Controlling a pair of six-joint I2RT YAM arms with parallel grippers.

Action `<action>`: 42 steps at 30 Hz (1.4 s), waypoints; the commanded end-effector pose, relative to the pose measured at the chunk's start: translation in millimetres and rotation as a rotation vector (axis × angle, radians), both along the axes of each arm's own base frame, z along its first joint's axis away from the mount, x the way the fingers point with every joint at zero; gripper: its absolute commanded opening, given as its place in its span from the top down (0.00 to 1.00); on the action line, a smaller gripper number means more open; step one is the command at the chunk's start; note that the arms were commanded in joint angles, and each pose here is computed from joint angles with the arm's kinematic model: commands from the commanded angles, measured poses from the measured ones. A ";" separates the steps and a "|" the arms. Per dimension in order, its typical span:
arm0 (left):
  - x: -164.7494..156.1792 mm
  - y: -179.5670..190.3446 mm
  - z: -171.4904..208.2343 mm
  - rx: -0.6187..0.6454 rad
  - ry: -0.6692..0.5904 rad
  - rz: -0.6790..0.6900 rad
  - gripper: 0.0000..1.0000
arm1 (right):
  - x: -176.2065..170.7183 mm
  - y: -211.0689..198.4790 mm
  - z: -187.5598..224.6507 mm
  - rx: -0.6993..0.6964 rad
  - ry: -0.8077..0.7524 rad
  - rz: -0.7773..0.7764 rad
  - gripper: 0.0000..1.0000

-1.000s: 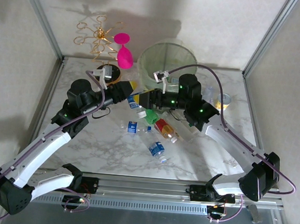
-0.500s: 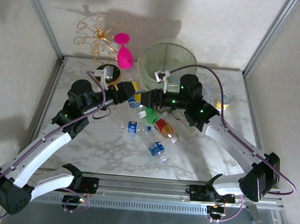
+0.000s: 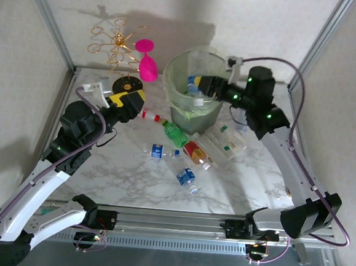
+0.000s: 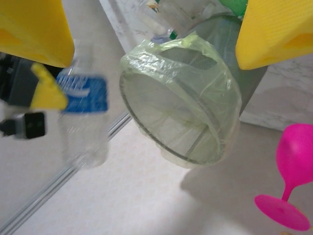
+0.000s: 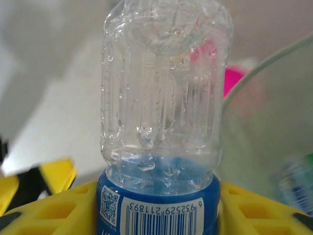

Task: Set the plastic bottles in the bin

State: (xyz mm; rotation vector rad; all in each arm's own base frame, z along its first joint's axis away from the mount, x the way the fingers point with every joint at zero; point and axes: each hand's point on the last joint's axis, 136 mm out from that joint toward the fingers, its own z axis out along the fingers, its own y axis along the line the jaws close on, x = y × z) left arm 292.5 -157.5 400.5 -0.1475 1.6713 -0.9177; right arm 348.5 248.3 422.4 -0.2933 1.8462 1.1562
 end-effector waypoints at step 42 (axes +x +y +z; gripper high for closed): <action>22.6 -3.4 -71.2 0.153 0.118 0.070 0.16 | 132.0 -6.0 -149.4 -0.690 0.186 -0.287 0.22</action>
